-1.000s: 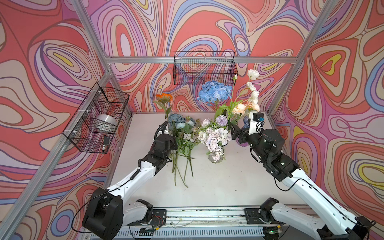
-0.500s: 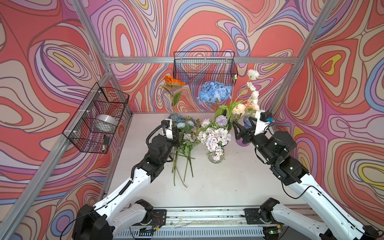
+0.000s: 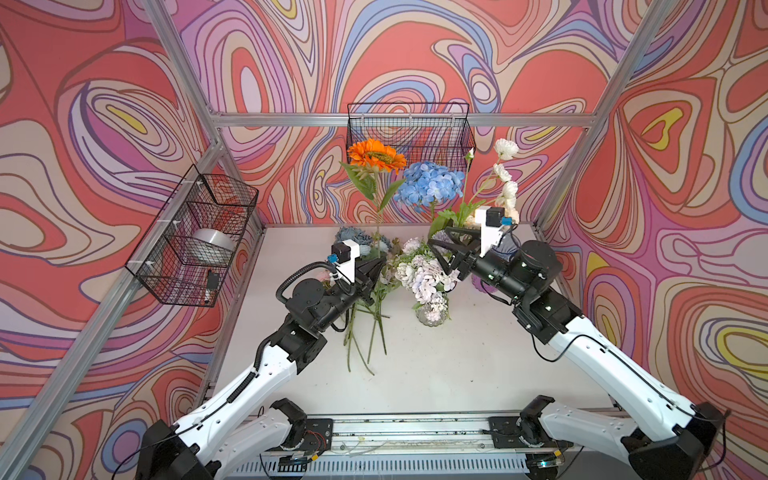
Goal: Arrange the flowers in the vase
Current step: 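Carry the orange gerbera toward the right gripper while the right grasps its stem, then open the left gripper off the stem while the right pulls the gerbera away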
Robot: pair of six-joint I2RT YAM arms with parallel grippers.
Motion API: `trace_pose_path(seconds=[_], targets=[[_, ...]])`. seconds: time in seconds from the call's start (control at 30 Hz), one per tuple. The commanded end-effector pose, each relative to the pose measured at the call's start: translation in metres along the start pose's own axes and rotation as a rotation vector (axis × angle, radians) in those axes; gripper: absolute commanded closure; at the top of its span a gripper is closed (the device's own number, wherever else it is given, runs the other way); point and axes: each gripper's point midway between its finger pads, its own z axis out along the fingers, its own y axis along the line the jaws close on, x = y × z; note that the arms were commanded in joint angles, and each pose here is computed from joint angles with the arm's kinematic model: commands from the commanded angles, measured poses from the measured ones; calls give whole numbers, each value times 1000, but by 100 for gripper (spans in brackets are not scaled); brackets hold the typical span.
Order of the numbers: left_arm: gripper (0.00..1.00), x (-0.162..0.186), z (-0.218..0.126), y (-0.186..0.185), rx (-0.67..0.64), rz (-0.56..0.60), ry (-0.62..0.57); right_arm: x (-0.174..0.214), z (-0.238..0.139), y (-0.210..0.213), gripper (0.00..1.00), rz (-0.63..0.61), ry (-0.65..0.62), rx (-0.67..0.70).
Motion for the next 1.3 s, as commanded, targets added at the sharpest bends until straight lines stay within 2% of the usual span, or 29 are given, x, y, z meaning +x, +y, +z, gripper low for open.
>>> trace_pose_path(seconds=[0.0, 0.1, 0.27, 0.43, 0.57, 0.67, 0.73, 0.77, 0.83, 0.9, 0.93, 1.0, 1.07, 1.27], targets=[[100, -12, 7, -27, 121, 3, -36, -12, 12, 38, 20, -7, -31, -140], [100, -9, 13, -40, 160, 15, -18, -2, 25, 47, 22, -15, -3, -158], [100, -6, 16, -51, 188, 33, -8, 7, 34, 47, 35, -17, 24, -154], [100, -6, 15, -53, 189, 46, -7, 14, 37, 42, 66, -20, 39, -135], [100, -2, 17, -59, 203, 65, 10, 16, 38, 43, 83, -19, 51, -141], [100, 1, 17, -62, 200, 90, 22, 18, 39, 43, 100, -23, 63, -142], [100, 0, 16, -63, 198, 91, 20, 19, 38, 42, 100, -28, 70, -134], [95, 0, 16, -63, 195, 87, 18, 20, 37, 42, 100, -29, 73, -132], [60, -2, 13, -59, 173, 70, -1, 21, 33, 40, 100, -34, 80, -117], [34, -3, 9, -51, 130, 53, -30, 24, 27, 38, 100, -39, 94, -98], [24, -2, 7, -47, 107, 49, -34, 26, 23, 36, 100, -44, 103, -86], [12, 3, 4, -39, 63, 43, -24, 32, 13, 33, 100, -53, 133, -59], [7, 9, 2, -33, 29, 35, -7, 39, 0, 27, 100, -61, 165, -11], [5, 31, 9, -15, -53, 7, 49, 47, -48, -3, 100, -108, 204, 206]])
